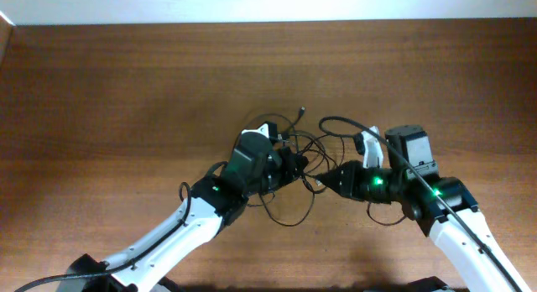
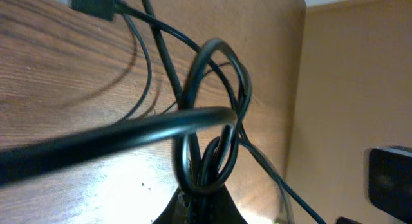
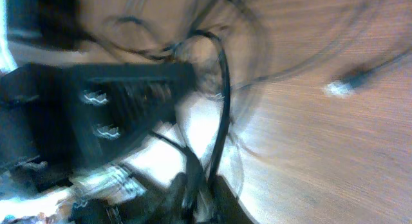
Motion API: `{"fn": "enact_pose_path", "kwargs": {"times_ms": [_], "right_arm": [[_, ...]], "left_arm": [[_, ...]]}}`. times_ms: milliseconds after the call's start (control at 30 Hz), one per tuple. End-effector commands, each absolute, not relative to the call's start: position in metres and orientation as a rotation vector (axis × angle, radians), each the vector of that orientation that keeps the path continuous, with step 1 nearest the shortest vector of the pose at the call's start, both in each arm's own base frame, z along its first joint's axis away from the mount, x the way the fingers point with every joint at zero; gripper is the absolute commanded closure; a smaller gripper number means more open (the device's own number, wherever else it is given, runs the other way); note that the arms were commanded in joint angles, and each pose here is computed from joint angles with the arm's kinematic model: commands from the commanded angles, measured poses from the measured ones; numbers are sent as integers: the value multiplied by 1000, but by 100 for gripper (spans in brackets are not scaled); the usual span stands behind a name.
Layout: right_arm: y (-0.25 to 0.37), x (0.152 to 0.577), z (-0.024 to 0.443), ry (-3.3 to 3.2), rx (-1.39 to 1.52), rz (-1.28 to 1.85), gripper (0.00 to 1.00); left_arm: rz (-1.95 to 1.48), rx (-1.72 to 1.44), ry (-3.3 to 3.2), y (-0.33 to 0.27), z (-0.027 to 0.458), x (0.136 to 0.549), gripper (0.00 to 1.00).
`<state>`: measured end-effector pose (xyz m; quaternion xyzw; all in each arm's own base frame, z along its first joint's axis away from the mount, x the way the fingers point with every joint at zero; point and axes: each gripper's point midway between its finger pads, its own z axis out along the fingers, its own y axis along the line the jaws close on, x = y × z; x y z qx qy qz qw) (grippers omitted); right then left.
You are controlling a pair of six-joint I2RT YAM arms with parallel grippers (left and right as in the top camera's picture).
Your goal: Untangle cables
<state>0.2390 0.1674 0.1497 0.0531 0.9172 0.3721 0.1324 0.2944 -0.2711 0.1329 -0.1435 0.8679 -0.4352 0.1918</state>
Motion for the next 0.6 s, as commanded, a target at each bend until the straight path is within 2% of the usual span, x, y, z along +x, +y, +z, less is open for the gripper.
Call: {"fn": "enact_pose_path", "kwargs": {"times_ms": [0, 100, 167, 233, 267, 367, 567], "right_arm": [[111, 246, 120, 2715, 320, 608, 79], [111, 235, 115, 2767, 331, 606, 78], [121, 229, 118, 2783, 299, 680, 76], [152, 228, 133, 2737, 147, 899, 65], [173, 228, 148, 2664, -28, 1032, 59], [201, 230, 160, 2578, -193, 1104, 58], [222, 249, 124, 2705, 99, 1077, 59]], "left_arm": [[-1214, -481, 2333, -235, 142, 330, 100], [-1300, -682, 2336, -226, 142, 333, 100], [-1322, -649, 2328, -228, 146, 333, 100], [-1200, -475, 2330, -223, 141, 336, 100], [-1141, -366, 2335, -221, 139, 335, 100], [-1066, -191, 2334, -221, 136, 333, 100], [-1016, -58, 2321, -226, 136, 330, 100]]}}
